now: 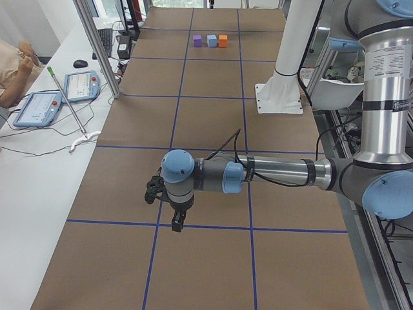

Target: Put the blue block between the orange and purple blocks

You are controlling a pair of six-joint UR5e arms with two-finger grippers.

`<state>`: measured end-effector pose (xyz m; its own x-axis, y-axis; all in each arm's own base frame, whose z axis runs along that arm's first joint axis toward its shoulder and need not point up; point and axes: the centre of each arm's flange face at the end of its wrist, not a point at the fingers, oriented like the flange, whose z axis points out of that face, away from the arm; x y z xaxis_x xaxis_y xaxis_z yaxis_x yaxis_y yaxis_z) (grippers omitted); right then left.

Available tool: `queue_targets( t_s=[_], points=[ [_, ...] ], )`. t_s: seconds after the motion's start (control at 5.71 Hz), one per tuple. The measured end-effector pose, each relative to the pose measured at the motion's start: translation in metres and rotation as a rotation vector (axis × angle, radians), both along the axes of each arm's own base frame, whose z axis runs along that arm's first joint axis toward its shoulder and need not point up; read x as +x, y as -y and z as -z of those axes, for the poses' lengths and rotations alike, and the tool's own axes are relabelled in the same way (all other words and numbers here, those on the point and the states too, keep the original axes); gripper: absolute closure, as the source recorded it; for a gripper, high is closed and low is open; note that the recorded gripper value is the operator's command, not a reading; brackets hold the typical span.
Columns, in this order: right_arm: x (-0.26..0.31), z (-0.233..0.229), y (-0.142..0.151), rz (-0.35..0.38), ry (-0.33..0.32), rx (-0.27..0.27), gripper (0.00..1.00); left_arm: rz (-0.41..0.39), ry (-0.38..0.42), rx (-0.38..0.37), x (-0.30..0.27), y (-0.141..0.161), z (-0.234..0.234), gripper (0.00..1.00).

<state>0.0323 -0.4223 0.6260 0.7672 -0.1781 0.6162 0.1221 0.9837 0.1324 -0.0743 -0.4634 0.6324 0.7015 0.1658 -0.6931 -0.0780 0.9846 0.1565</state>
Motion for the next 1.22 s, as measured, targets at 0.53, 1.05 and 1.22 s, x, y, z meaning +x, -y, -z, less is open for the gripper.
queue_targets(
  t_s=[0.53,1.05,1.22],
  points=[
    [-0.0002,-0.0082,0.0005,0.000,-0.001,-0.015,0.00,0.000,0.000,-0.008,0.0005,-0.0012,-0.0036,0.00],
    [-0.0020,-0.0099,0.0007,0.003,0.020,-0.023,0.00,-0.002,-0.001,-0.011,0.0010,-0.0021,-0.0052,0.00],
    [-0.0024,-0.0097,0.0007,0.003,0.025,-0.023,0.00,-0.002,-0.001,-0.010,0.0009,-0.0021,-0.0050,0.00]
  ],
)
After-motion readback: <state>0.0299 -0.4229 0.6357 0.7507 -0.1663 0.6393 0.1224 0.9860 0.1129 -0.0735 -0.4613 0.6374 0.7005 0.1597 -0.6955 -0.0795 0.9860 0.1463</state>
